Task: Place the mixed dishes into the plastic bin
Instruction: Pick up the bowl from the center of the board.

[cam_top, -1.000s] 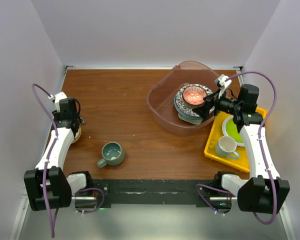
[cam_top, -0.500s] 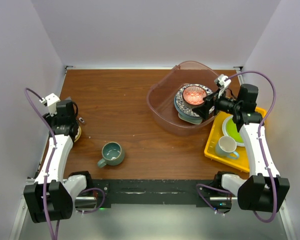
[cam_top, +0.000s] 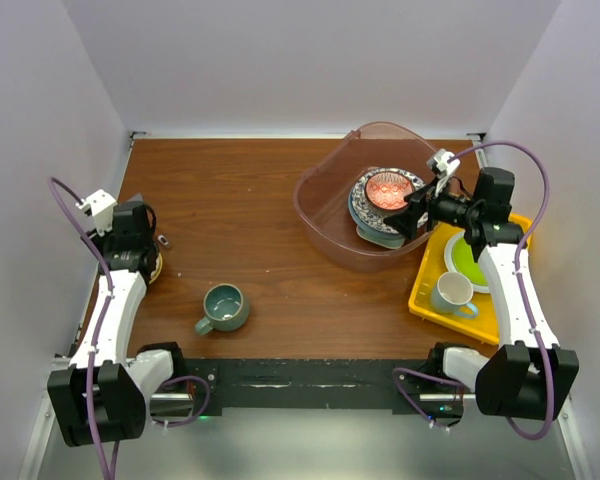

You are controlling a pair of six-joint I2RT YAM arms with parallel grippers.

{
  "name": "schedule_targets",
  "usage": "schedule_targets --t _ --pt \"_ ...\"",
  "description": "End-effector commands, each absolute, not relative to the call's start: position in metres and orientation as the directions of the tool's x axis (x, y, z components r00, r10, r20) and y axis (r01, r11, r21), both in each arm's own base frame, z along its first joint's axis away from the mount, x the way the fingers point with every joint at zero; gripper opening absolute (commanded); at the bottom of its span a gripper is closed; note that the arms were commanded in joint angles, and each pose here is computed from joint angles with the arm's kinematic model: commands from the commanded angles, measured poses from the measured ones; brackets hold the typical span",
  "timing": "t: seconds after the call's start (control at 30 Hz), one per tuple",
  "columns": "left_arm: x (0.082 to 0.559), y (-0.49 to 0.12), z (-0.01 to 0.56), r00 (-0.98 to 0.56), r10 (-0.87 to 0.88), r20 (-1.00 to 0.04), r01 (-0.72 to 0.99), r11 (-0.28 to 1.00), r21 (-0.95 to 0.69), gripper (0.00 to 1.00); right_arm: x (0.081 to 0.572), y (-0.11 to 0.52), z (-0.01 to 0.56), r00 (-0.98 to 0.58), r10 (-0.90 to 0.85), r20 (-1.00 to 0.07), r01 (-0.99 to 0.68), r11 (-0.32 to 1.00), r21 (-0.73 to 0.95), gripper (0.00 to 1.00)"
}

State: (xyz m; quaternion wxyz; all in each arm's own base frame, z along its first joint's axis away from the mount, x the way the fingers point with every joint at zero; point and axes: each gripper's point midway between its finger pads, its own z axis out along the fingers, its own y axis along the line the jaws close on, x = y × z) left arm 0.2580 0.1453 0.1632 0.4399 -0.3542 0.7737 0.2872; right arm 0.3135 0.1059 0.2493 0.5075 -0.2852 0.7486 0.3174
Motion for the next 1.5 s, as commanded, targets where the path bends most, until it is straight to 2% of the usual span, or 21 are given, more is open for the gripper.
schedule_targets --t 0.0,0.8,1.1,1.47 --pt "0.254 0.152 0.172 -0.287 -0.303 -0.909 -0.841 0.534 0.088 0.64 0.313 0.108 0.255 -0.277 -0.113 -0.954 -0.777 0.611 0.154 0.98" --pt "0.251 0.167 0.160 -0.307 -0.314 -0.899 -0.867 0.481 0.128 0.65 0.313 0.111 0.245 -0.300 -0.112 -0.947 -0.790 0.586 0.181 0.98" --pt "0.262 0.171 0.117 -0.368 -0.422 -0.828 -0.846 0.522 0.110 0.60 0.314 0.110 0.241 -0.304 -0.119 -0.945 -0.793 0.582 0.182 0.98" --pt "0.258 0.169 0.086 -0.430 -0.478 -0.766 -0.836 0.531 0.138 0.49 0.309 0.112 0.250 -0.277 -0.128 -0.952 -0.807 0.569 0.158 0.98"
